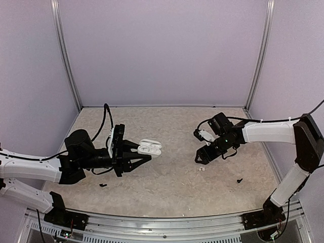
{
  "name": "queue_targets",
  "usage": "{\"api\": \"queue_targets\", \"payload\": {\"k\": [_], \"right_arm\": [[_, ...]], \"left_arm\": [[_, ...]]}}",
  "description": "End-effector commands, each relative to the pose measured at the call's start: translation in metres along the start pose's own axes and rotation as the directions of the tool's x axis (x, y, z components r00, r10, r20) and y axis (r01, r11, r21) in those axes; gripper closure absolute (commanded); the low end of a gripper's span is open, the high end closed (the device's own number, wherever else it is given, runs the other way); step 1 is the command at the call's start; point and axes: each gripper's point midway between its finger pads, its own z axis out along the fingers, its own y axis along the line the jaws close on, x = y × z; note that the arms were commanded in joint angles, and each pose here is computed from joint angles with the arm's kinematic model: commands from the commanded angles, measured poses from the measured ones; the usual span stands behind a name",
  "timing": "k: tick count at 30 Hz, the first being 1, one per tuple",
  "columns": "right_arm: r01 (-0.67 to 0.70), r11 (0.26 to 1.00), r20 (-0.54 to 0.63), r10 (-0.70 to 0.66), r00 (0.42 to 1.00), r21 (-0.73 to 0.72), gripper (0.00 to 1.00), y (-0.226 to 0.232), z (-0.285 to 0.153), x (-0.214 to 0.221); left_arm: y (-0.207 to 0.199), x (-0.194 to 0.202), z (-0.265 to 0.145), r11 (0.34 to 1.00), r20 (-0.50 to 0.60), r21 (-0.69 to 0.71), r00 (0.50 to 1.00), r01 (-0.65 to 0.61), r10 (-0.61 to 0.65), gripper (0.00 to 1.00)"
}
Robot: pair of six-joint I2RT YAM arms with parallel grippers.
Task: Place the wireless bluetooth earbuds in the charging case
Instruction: Move the right earbud to the center of the board, then pick up the right earbud from the center of the board.
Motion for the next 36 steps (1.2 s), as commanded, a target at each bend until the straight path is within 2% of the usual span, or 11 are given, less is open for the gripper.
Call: {"api": "queue_targets", "payload": {"k": [1, 19, 23, 36], "right_arm": [[-0.005, 1.0, -0.062, 0.005, 0.998, -0.011, 0.28, 0.001, 0.003, 0.021], [0.015, 0.999, -0.163, -0.008, 0.987, 0.043, 0.29, -0.001, 0.025, 0.048], [0.01, 0.995, -0.183, 0.008, 0.983, 0.098, 0.31, -0.01, 0.028, 0.052], [-0.045, 0.986, -0.124, 0.065, 0.99, 0.159, 0.38, -0.024, 0.03, 0.036]], "left_arm": [[-0.001, -0.009, -0.002, 1.0, 0.032, 0.007, 0.999, -0.013, 0.013, 0.87], [-0.001, -0.008, -0.001, 1.0, 0.032, 0.01, 0.999, -0.013, 0.012, 0.87], [-0.001, -0.008, -0.001, 1.0, 0.031, 0.011, 0.999, -0.011, 0.011, 0.87], [0.0, -0.008, -0.002, 1.0, 0.03, 0.0, 0.999, -0.013, 0.013, 0.87]]}}
